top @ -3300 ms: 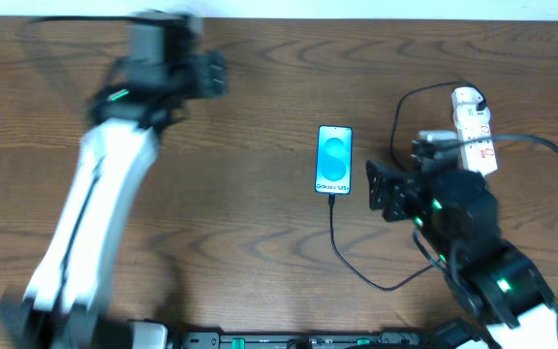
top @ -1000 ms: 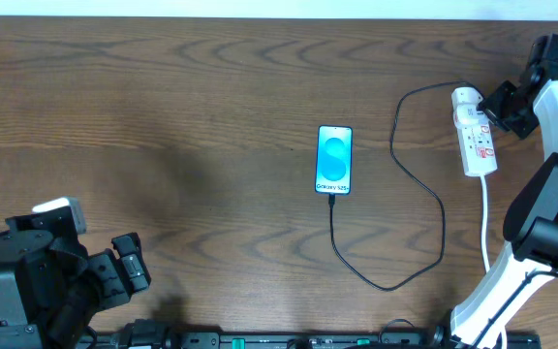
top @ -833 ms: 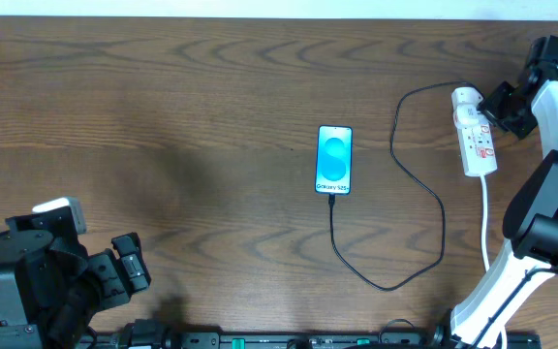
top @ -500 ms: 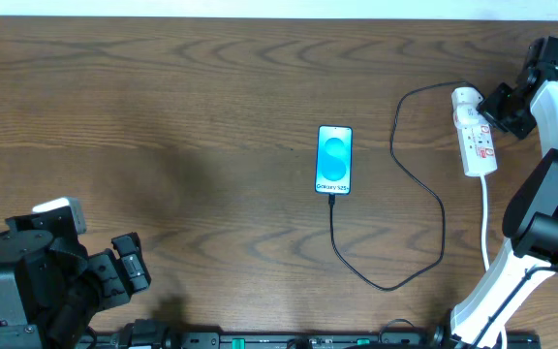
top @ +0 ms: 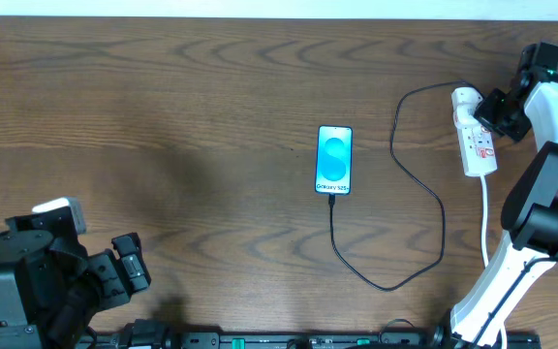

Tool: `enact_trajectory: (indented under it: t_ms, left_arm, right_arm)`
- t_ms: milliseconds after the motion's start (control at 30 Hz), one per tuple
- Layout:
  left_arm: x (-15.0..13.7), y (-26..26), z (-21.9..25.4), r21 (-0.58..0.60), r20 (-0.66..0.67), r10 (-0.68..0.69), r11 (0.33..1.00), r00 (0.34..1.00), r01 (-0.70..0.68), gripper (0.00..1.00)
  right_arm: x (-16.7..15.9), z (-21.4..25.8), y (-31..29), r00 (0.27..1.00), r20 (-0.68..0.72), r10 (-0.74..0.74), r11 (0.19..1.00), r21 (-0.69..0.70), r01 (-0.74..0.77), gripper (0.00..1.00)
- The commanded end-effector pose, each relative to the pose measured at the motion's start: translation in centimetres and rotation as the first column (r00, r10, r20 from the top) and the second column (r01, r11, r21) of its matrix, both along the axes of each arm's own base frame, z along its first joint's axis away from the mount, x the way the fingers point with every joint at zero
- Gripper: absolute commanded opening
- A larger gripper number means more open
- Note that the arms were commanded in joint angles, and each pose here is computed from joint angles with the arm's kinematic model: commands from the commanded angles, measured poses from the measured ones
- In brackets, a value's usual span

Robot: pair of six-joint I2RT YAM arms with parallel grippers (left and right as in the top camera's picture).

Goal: Plug charger to phone and switch on socket
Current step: 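Move the right gripper over the power strip's orange switch, then press the orange switch on the power strip with the right gripper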

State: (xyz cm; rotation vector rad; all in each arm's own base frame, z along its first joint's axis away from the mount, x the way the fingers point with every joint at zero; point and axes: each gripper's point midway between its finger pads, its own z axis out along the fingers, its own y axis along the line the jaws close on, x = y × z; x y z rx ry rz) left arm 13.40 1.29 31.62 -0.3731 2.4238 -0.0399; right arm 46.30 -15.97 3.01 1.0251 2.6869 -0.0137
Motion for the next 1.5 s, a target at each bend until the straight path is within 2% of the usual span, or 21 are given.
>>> enact_trajectory:
  t_ms: [0,333,600,833,1467]
  left_arm:
    - [-0.1,0.3,0.1,0.019,0.004,0.006,1.0,1.0,-0.006,0.95]
    - [-0.1,0.3,0.1,0.019,0.004,0.006,1.0,1.0,-0.006,0.95]
    - [-0.1,0.3,0.1,0.019,0.004,0.006,1.0,1.0,-0.006,0.95]
    - [-0.1,0.3,0.1,0.019,0.004,0.006,1.0,1.0,-0.006,0.95]
    - [-0.1,0.3,0.1,0.019,0.004,0.006,1.0,1.0,-0.006,0.95]
  right_arm:
    - [0.5,0.1,0.1,1.0,0.008,0.023,1.0,-0.004,-0.023,0.01]
    - [0.4,-0.1,2.1,0.997,0.01,0.075,0.994,0.082,-0.076,0.01]
    - [0.4,-1.2,3.1,0.995,0.002,0.096,0.993,0.063,-0.096,0.01]
    - [1.5,-1.2,2.8,0.99,0.049,0.131,0.991,0.034,-0.132,0.01]
    - [-0.1,-1.7,4.1,0.989,-0.005,0.146,0.984,0.104,-0.145,0.01]
